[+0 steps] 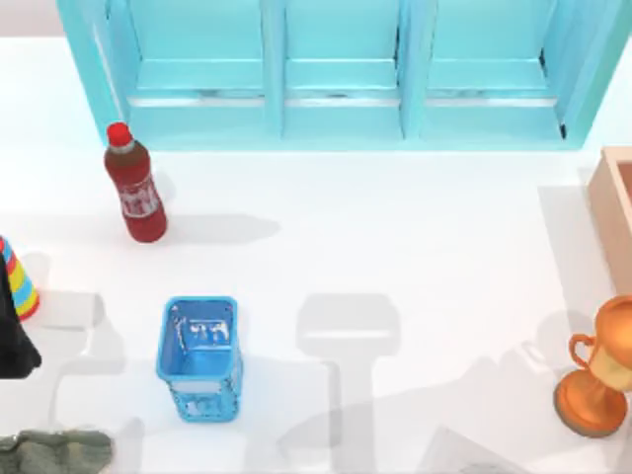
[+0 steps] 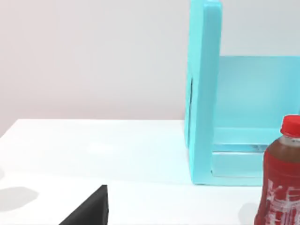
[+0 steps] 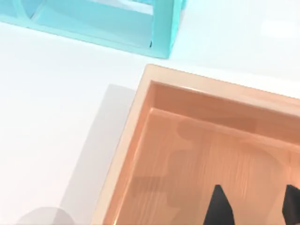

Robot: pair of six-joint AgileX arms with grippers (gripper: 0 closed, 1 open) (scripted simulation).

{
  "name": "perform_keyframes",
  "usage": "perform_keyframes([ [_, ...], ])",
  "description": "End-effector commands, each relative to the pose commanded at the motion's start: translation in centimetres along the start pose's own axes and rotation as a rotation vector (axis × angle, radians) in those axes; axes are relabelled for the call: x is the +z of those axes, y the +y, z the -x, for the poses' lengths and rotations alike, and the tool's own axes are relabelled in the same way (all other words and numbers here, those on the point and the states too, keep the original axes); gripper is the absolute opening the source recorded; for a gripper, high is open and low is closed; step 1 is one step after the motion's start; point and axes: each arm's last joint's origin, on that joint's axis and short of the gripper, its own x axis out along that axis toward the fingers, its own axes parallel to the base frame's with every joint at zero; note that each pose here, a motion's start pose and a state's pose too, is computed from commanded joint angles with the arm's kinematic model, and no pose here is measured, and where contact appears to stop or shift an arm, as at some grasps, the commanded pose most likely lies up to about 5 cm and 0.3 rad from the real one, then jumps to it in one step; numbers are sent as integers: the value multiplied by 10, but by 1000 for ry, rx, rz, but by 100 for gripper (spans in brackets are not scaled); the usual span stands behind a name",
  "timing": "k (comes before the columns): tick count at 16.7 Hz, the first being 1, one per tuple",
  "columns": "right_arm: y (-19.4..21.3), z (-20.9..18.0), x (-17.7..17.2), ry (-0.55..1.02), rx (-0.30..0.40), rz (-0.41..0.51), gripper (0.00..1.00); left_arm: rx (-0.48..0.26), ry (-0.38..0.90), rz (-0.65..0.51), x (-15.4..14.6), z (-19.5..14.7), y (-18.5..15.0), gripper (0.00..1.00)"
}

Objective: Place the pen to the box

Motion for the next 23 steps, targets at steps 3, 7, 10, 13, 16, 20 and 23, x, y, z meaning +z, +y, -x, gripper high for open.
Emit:
perform_keyframes([
  [3,-1,-7,-3,-2,-5,1,0,0,0,0,0,0,0,100],
  [7,-1,-34,-16,-11,-12,5,0,0,0,0,0,0,0,100],
  [10,1,-53,-28,-4,-4,2,0,0,0,0,0,0,0,100],
  [13,1,-56,-30,-3,-2,1,0,0,0,0,0,0,0,100],
  [16,1,-56,-30,-3,-2,1,8,0,0,0,0,0,0,100],
  [20,1,-56,-30,-3,-2,1,38,0,0,0,0,0,0,100],
  [23,1,-56,-30,-3,-2,1,60,0,0,0,0,0,0,100],
])
